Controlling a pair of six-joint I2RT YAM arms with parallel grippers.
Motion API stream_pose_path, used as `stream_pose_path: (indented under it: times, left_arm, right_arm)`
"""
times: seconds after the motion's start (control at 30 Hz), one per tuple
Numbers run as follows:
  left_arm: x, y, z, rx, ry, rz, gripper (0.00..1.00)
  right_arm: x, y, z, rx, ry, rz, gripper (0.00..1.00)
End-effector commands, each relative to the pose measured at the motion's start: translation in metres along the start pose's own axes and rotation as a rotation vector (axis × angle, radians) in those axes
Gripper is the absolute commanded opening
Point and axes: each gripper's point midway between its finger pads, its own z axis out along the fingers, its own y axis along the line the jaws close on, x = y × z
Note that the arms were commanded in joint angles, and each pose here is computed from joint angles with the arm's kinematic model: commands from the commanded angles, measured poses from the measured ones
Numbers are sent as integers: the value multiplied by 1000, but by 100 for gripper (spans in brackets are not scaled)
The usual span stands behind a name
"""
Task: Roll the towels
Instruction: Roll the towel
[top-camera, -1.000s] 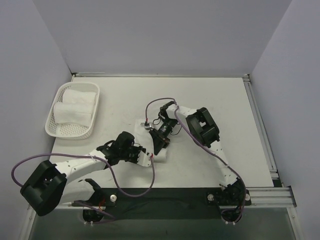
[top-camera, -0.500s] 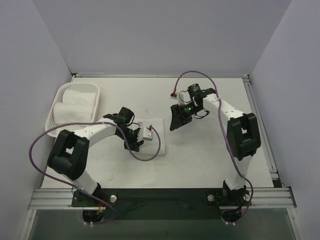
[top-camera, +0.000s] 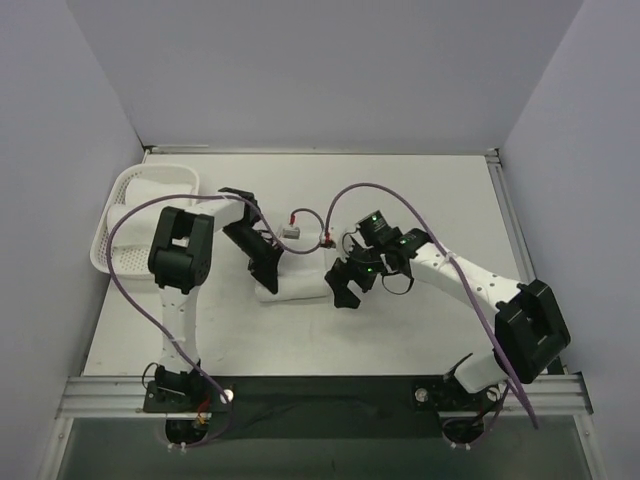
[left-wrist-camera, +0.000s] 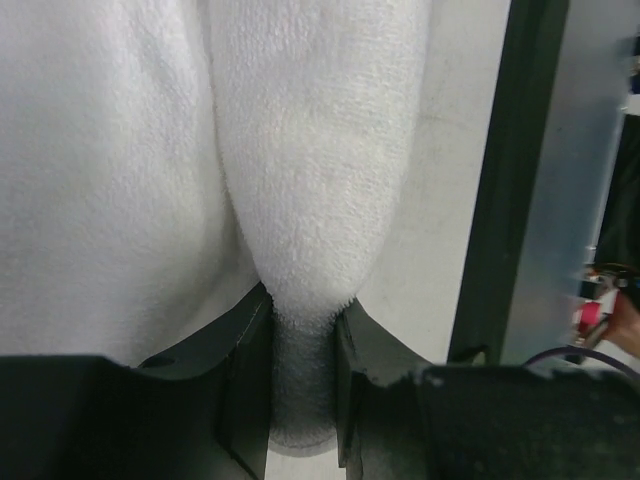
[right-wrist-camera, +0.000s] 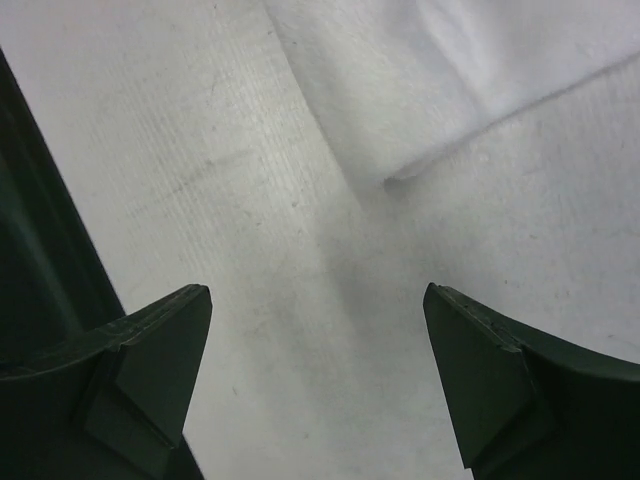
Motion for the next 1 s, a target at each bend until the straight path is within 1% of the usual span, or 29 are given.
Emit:
stream_pose_path:
  times: [0.0, 0.03, 0.07, 0.17, 0.2, 0.27, 0.4, 0.43, 0.47, 0.5, 0.53, 0.6, 0.67, 0.7, 0.77, 0.8, 0.83, 0.87, 0.9, 0.97]
  left_arm:
    - [42, 15, 2, 69, 158, -75, 14]
    - [39, 21, 0, 65, 157, -68, 14]
    - [42, 21, 2, 90, 173, -92, 14]
    - [42, 27, 2, 103, 187, -99, 14]
    - [42, 29, 1, 101, 188, -94, 14]
    - [41, 30, 1, 105, 188, -97, 14]
    - [40, 30, 1, 108, 186, -94, 14]
    - [40, 30, 0, 110, 184, -94, 15]
    - [39, 31, 0, 110, 184, -94, 17]
    - [39, 31, 0, 110, 184, -96, 16]
    - [39, 31, 0, 108, 183, -96, 16]
    - [40, 31, 0, 111, 181, -97, 16]
    - [40, 31, 0, 110, 177, -96, 16]
    - [40, 30, -1, 110, 177, -96, 17]
    - [39, 31, -1, 101, 175, -92, 17]
    - [40, 31, -1, 103, 176, -96, 17]
    - [40, 31, -1, 98, 174, -93, 17]
    - [40, 31, -1, 97, 175, -92, 17]
    - [40, 31, -1, 96, 176, -88, 17]
    - [41, 31, -2, 92, 176, -85, 17]
  right_arm:
    - [-29, -9, 2, 171, -16, -249, 90]
    - [-32, -7, 5, 175, -5, -309, 87]
    - [-31, -4, 12, 174, 18, -345, 86]
    - [-38, 5, 32, 199, 53, -514, 85]
    - [-44, 8, 39, 215, 46, -565, 85]
    - [-45, 5, 54, 221, 57, -620, 85]
    - [-62, 3, 76, 235, 13, -702, 84]
    - [-57, 4, 84, 223, 31, -723, 83]
    - [-54, 3, 88, 214, 47, -755, 81]
    - [-62, 1, 92, 232, 22, -777, 77]
    - [-55, -3, 100, 240, 46, -786, 75]
    - [-53, -9, 108, 254, 55, -822, 73]
    - [-38, -17, 119, 255, 102, -837, 68]
    - [-33, -18, 122, 251, 113, -849, 59]
    - [-19, -16, 127, 220, 138, -845, 47]
    - [-13, -14, 128, 202, 152, -843, 34]
    - [-8, -13, 128, 191, 166, -839, 27]
    - [-1, -11, 129, 174, 180, -834, 3]
    - [4, -11, 127, 164, 196, -820, 0]
    - [11, -6, 122, 130, 210, -783, 0]
